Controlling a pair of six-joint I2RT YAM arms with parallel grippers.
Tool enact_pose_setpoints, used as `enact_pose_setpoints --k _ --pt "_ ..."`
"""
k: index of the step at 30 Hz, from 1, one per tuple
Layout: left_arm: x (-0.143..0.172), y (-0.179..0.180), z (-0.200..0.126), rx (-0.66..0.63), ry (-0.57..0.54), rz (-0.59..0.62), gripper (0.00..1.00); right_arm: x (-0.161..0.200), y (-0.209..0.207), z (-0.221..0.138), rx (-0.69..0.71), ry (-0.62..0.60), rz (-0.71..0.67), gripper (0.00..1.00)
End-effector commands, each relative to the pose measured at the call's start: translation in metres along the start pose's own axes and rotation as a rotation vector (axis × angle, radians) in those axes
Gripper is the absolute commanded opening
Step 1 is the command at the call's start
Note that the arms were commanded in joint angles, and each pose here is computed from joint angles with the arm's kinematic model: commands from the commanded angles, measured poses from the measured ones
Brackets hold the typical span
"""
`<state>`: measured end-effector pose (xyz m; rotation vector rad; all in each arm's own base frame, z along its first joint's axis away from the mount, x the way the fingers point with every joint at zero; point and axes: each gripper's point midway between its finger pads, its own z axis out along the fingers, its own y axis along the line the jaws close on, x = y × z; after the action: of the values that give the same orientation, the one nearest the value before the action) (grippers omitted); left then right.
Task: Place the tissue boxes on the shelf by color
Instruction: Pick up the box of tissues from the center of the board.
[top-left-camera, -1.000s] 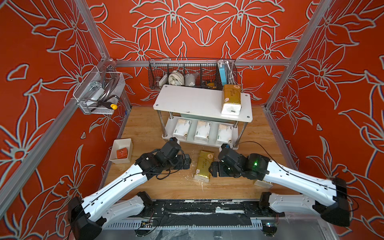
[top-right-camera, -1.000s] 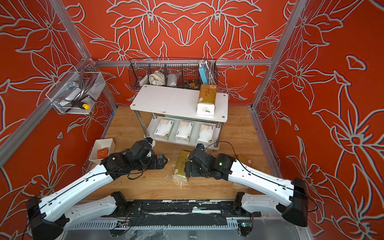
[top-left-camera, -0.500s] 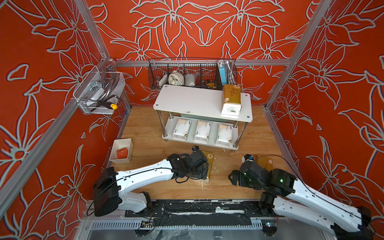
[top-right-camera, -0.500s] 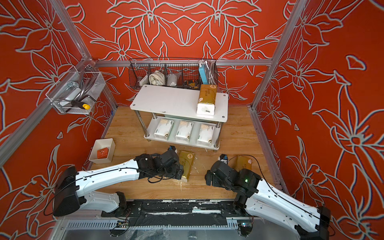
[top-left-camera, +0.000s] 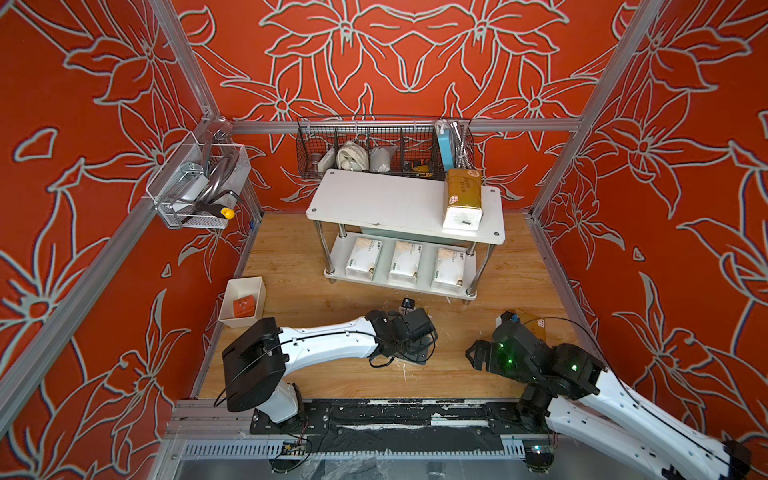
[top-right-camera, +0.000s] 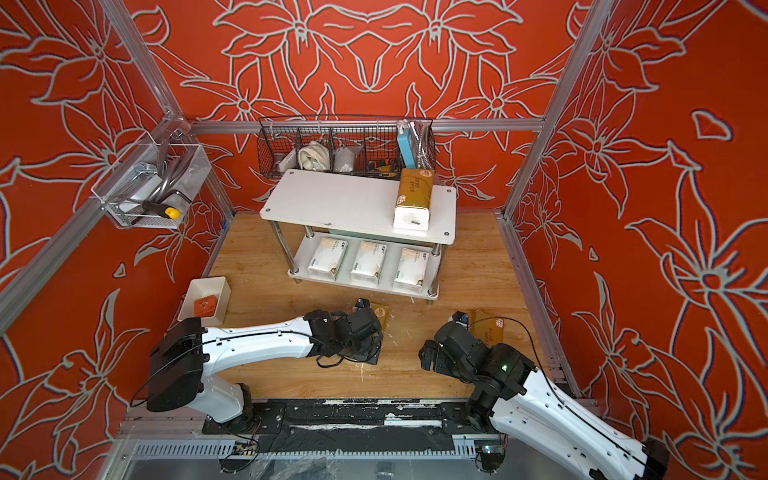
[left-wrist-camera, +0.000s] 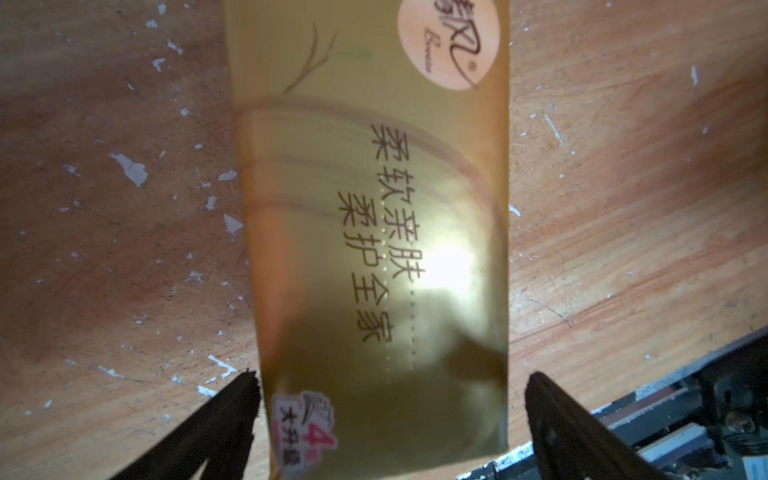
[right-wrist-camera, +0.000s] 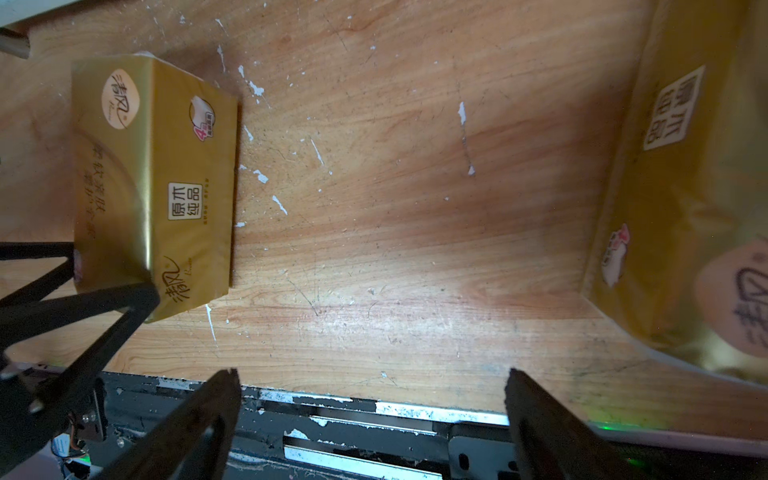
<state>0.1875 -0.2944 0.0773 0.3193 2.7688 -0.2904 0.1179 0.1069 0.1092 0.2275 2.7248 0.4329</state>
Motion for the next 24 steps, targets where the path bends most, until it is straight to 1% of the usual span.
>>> enact_pose_setpoints --k 1,8,10,12,18,20,24 --pt "-0.004 -0.005 0.007 -0.006 -0.012 0.029 0.99 0.002 -0.002 0.001 0.014 0.017 -0.018 0.99" --pt "0.0 -0.003 0.023 -0.032 0.002 0.056 0.98 0.0 0.001 0.002 0.012 0.023 -0.014 0.99" --pt "0.0 -0.002 0.025 -0.035 0.003 0.063 0.94 0.0 0.001 0.002 0.01 0.023 -0.015 0.99" --pt "0.002 -0.002 0.027 -0.033 0.003 0.066 0.87 -0.001 0.003 0.001 0.005 0.023 -0.014 0.99" --pt "0.003 0.001 0.024 -0.029 -0.006 0.066 0.74 -0.001 0.012 0.003 -0.024 0.039 -0.032 0.99" --pt "0.002 0.002 0.019 -0.024 -0.014 0.066 0.72 -0.002 0.016 0.003 -0.042 0.04 -0.038 0.99" --pt "-0.003 0.003 0.003 -0.016 -0.041 0.065 0.72 -0.005 0.024 0.002 -0.072 0.028 -0.049 0.99"
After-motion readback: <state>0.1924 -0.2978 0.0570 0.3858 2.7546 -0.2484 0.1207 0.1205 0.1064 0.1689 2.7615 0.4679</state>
